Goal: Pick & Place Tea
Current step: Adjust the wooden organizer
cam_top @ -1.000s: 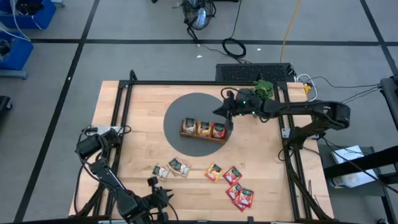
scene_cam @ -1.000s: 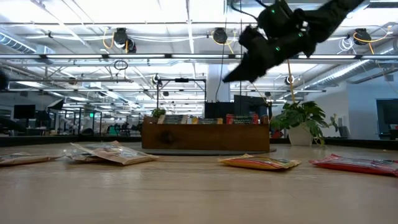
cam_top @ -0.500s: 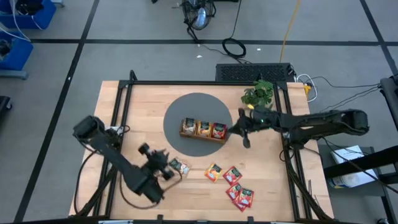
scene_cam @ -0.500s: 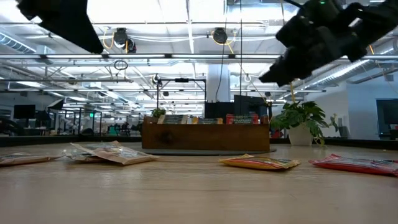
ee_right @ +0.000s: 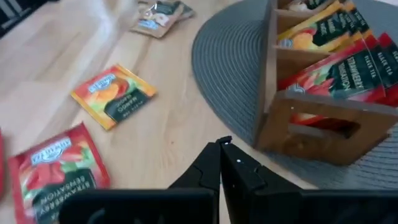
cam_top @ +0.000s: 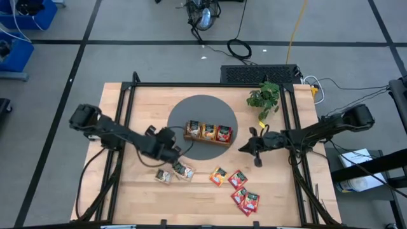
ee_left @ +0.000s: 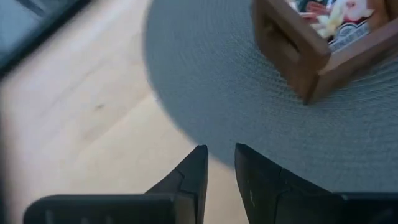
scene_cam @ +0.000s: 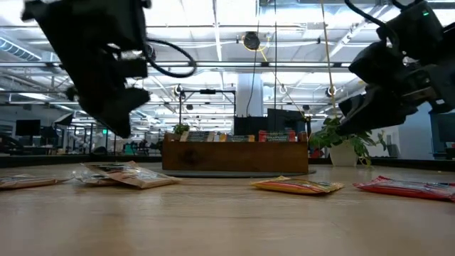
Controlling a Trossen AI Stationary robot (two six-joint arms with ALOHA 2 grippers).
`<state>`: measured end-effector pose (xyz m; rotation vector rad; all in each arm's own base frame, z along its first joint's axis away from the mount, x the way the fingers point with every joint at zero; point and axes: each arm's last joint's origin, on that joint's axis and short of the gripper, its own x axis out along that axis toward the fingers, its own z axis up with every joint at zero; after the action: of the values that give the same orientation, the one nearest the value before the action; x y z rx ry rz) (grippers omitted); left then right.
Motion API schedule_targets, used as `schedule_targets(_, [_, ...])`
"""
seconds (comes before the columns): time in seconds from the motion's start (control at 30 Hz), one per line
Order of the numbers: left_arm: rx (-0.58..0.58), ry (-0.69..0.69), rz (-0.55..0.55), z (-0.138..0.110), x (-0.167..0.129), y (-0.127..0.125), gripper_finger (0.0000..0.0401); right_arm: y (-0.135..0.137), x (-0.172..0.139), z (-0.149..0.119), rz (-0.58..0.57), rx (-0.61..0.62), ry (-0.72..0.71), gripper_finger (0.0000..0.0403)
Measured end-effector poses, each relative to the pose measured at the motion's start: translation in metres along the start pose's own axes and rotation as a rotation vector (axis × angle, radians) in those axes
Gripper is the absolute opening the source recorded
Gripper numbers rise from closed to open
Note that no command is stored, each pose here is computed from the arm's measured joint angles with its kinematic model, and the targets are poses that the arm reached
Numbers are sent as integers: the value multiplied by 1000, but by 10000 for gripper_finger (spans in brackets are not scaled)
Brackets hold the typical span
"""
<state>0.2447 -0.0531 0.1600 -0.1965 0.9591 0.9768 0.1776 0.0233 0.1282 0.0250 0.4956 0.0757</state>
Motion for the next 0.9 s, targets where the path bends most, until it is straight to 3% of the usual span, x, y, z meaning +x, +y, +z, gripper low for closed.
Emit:
schedule_targets(0.23, [-23, 11, -97, 10, 36, 3, 88, 1, 13, -3, -24, 10, -46, 0])
schedule_targets(0.4, [-47, 26, -144, 16, 45, 5, 88, 1, 28, -15, -30, 41, 17, 0])
schedule_targets(0.53, [-54, 35, -177, 20, 49, 5, 88, -1, 42, -10, -37, 48, -35, 0])
schedule_targets(0.7, [-65, 36, -170, 21, 52, 6, 88, 1, 65, -6, 12, 31, 2, 0])
schedule_targets(0.9, [-57, 66, -195, 19, 67, -2, 88, -1, 86, -6, -109, 20, 50, 0])
